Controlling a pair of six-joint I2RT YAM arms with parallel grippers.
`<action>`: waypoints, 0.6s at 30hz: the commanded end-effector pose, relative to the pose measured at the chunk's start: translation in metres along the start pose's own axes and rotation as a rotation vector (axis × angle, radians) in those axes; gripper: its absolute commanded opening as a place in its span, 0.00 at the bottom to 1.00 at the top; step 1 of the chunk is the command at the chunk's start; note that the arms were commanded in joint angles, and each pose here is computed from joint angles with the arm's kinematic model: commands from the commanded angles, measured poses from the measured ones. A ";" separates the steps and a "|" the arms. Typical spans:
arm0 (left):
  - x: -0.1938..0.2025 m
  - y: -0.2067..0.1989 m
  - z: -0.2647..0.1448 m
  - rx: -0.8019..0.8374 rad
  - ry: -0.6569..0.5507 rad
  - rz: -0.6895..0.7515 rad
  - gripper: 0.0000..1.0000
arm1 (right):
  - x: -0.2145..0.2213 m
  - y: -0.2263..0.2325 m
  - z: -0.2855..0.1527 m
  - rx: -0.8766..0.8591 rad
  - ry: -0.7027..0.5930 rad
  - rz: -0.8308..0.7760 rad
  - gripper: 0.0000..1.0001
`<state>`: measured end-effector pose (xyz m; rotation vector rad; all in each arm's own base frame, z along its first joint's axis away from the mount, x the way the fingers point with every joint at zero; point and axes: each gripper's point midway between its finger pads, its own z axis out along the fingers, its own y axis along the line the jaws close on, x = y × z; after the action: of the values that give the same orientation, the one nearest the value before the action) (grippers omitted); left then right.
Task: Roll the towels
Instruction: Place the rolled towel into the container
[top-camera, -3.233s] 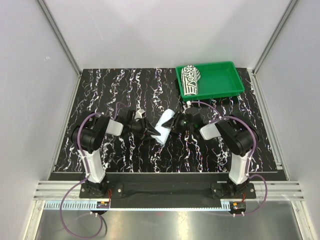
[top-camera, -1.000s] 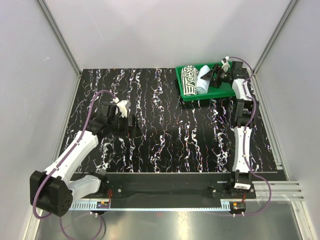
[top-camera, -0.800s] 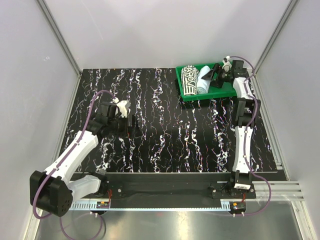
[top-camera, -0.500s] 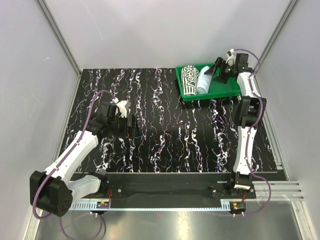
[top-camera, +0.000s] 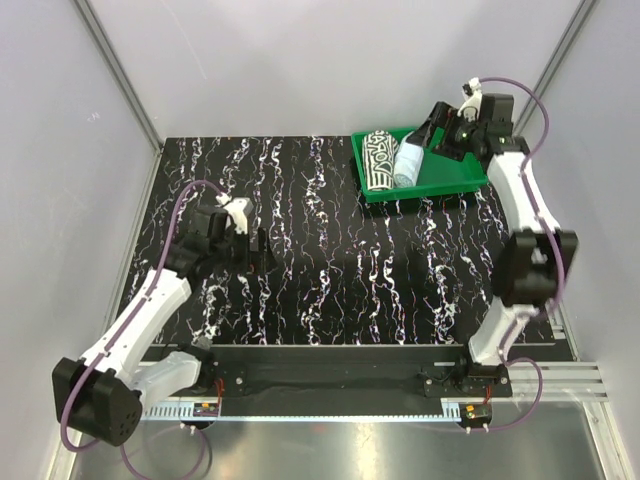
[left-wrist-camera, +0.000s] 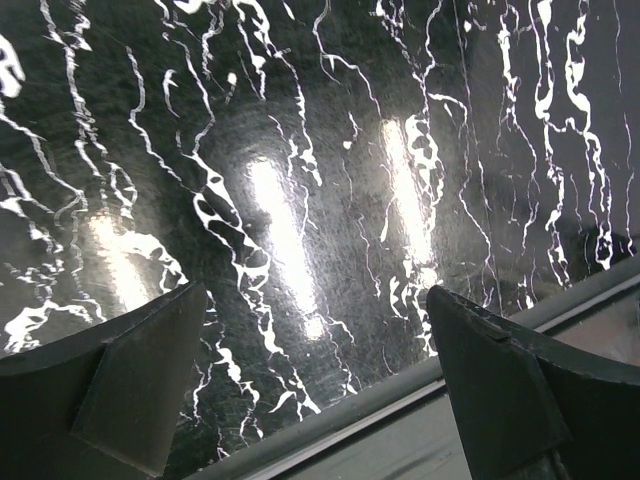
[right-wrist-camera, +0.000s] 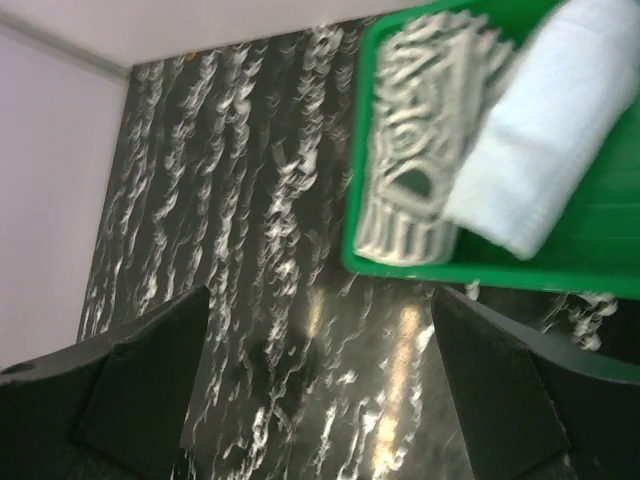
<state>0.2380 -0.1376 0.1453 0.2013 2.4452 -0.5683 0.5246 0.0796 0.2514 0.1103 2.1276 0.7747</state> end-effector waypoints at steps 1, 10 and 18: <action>-0.015 0.001 -0.010 -0.028 -0.084 0.020 0.99 | 0.009 0.059 -0.055 -0.092 -0.135 -0.079 1.00; -0.051 0.008 -0.041 -0.100 -0.341 -0.006 0.99 | 0.101 0.091 -0.132 -0.195 -0.171 -0.019 1.00; -0.090 0.061 -0.092 -0.337 -0.950 0.000 0.99 | 0.134 0.088 -0.157 -0.158 -0.161 0.020 1.00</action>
<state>0.2561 -0.0858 0.2072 -0.0066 1.8832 -0.3499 0.3148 0.1199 0.2681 0.0881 1.9484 0.9189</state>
